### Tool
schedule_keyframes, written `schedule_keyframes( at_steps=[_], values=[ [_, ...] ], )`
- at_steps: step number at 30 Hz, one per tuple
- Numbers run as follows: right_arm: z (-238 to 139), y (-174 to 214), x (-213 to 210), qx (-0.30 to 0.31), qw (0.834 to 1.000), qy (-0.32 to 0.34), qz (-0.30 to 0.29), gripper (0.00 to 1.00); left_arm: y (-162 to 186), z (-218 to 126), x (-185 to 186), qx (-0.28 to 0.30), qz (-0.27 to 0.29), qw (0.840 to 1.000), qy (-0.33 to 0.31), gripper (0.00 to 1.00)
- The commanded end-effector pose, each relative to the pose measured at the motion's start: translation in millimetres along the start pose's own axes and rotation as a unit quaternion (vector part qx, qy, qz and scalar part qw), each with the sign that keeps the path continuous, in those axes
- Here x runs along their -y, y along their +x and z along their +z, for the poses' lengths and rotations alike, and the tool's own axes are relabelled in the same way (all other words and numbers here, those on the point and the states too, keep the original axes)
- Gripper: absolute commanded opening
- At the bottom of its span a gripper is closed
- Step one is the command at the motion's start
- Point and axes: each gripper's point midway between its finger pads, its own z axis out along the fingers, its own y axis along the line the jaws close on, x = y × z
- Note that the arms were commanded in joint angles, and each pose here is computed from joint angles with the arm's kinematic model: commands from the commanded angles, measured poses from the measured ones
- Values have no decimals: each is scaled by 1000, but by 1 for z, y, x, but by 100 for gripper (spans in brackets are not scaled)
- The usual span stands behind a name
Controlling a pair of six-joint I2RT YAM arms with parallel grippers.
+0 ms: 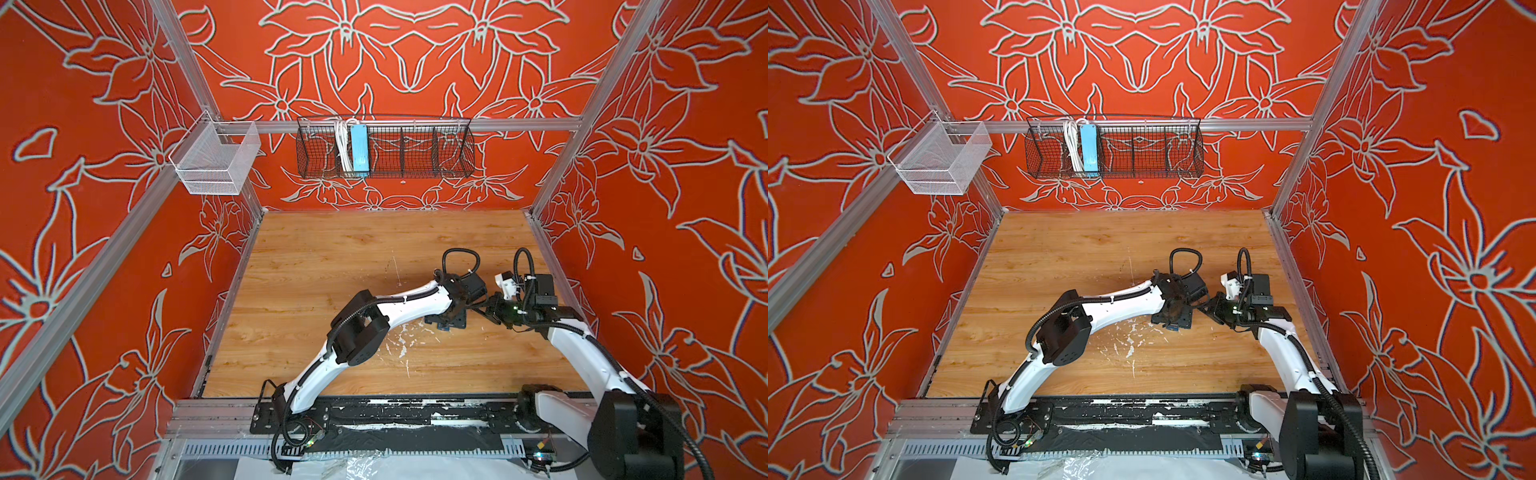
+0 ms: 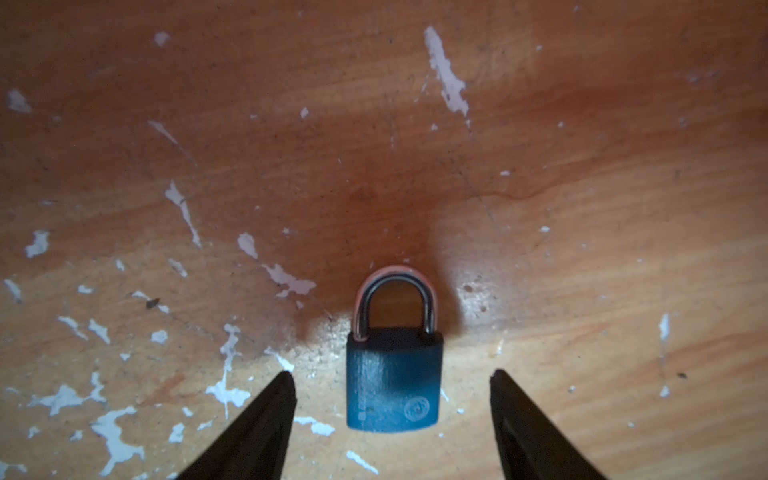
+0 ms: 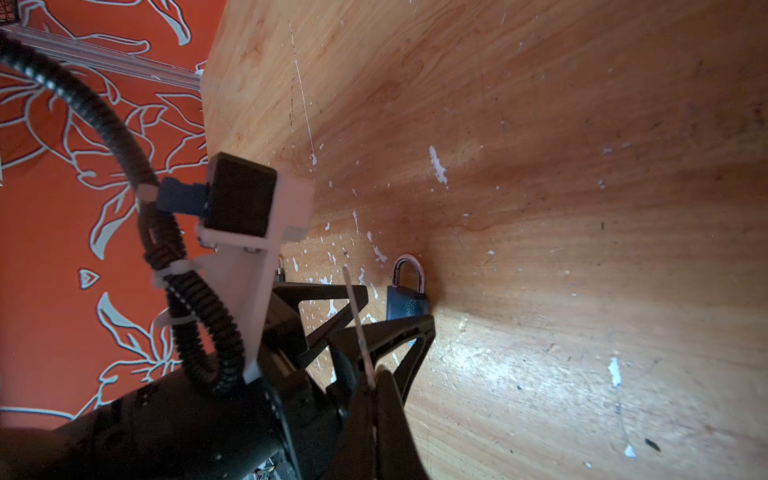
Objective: Unlock with the key
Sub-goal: 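Grasp the small blue padlock with the left gripper while the right holds the key, then lift the blue padlock with the left gripper while the right brings the key toward it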
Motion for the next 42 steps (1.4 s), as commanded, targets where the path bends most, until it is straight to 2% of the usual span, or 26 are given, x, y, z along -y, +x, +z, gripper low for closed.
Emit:
schedule_keyframes(
  at_steps=[1,15,28,35,42],
  values=[
    [-1,-3,-1,4,1000,0,-13,0,8,6,-9,-12,9,999,-32,72],
    [0,2,-3,-9,1000,-10,-25,0,13,23,-17,-24,-3,998,-54,58],
    [8,10,-9,-39,998,-26,-38,0,29,21,-57,-37,-71,993,-84,39],
    [17,21,-15,-62,996,-29,-51,0,43,11,-86,-36,-123,985,-115,38],
    [30,35,-18,-85,994,-27,-61,0,54,10,-88,-50,-153,982,-97,41]
  ],
)
